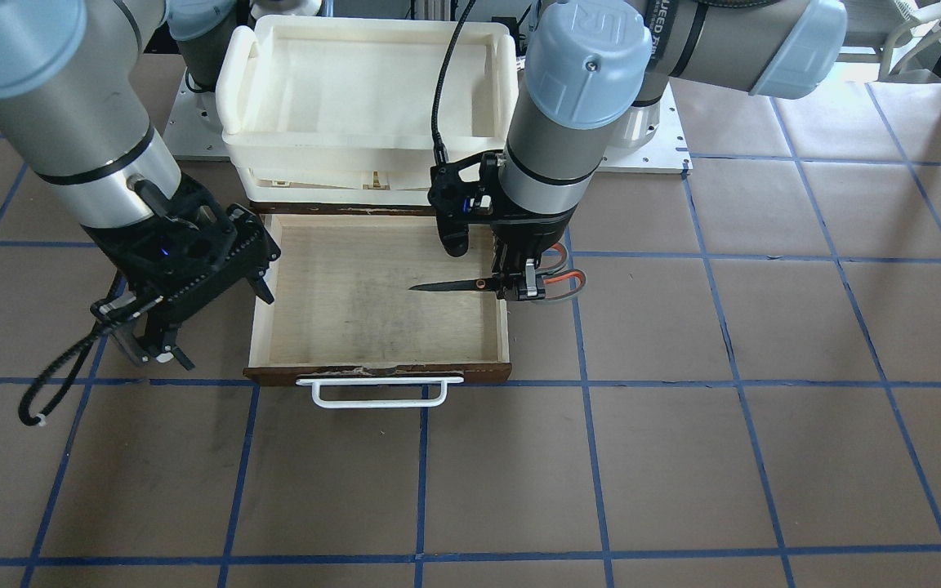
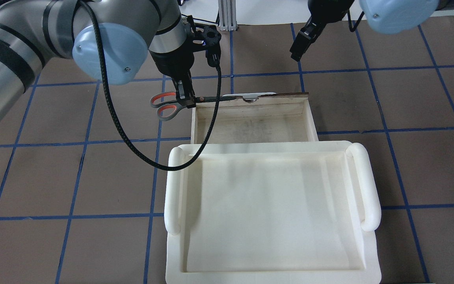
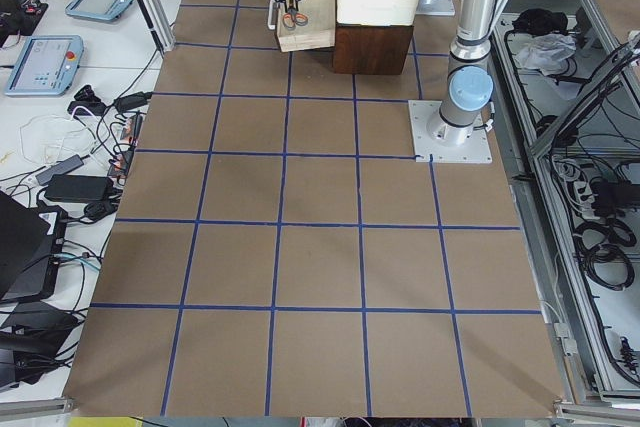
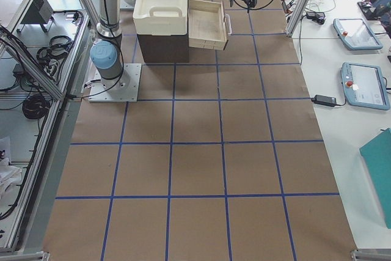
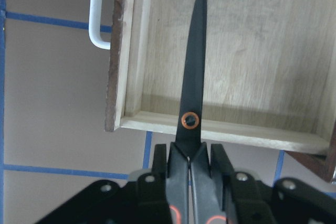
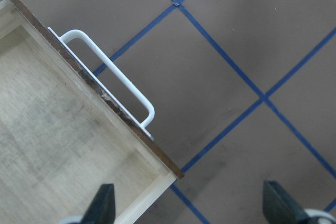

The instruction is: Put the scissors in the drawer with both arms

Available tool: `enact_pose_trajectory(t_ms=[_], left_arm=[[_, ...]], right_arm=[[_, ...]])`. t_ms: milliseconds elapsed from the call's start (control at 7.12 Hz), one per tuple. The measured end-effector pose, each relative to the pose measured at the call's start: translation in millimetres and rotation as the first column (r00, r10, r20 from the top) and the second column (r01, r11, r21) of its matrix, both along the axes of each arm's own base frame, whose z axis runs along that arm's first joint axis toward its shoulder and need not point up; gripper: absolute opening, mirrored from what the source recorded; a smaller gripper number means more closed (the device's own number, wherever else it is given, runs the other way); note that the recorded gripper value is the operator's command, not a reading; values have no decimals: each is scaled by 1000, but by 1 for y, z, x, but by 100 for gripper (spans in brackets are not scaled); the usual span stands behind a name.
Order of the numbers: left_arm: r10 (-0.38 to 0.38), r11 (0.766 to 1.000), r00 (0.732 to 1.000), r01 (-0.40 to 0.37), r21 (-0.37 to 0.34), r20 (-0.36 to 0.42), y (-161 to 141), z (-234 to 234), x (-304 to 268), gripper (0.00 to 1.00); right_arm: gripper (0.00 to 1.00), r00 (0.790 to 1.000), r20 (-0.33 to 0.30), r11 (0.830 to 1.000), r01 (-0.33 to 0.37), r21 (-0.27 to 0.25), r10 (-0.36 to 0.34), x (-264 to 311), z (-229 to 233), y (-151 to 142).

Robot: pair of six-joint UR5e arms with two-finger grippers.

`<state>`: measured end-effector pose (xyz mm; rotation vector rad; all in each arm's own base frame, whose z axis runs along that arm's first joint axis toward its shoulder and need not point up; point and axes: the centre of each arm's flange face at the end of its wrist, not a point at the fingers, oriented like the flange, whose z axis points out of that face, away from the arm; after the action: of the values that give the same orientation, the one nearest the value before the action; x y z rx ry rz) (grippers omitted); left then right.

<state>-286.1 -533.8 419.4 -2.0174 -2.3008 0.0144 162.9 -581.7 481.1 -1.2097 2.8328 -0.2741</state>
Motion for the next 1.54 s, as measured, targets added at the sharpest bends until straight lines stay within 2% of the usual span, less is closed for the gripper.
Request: enact_pose_trajectory(t_ms=[140,281,421,561,702,842,982,1123,1263,1544], left_arm=[[-36,999,999,36,-11,-3,7,-9,-27,0],[-75,997,997,74,-26,-4,14,-20,-57,0],[-86,996,996,86,-28,-3,20,-31,-77,0],[-77,997,997,77,-19,-4,23,-42,-89,0],[-70,997,998,70,-13,-4,23,-54,-96,0],[-70,998,998,70,-2,-1,23,-70,-100,0],[-74,997,997,74,2,-1,24,-86,-103,0],[-86,996,996,86,-6,-5,25,-98,-107,0],[-98,995,995,98,-8,-6,30,-104,-113,0],[-122,993,993,122,-5,-1,42,-111,-123,0]], right_arm=[[100,993,-1,993,118,26,-118,-11,13,27],[100,973,-7,972,230,52,-230,-17,22,46],[100,936,-9,933,352,77,-352,-19,27,56],[100,887,-15,881,461,109,-462,-20,29,65],[100,827,-27,818,559,138,-561,-19,34,75],[100,760,-47,749,647,141,-648,-21,40,84],[100,717,-70,706,695,133,-693,-23,43,89],[100,698,-80,687,715,130,-712,-24,43,91],[100,694,-84,682,719,131,-715,-25,42,91],[100,698,-86,686,715,134,-711,-25,40,92]])
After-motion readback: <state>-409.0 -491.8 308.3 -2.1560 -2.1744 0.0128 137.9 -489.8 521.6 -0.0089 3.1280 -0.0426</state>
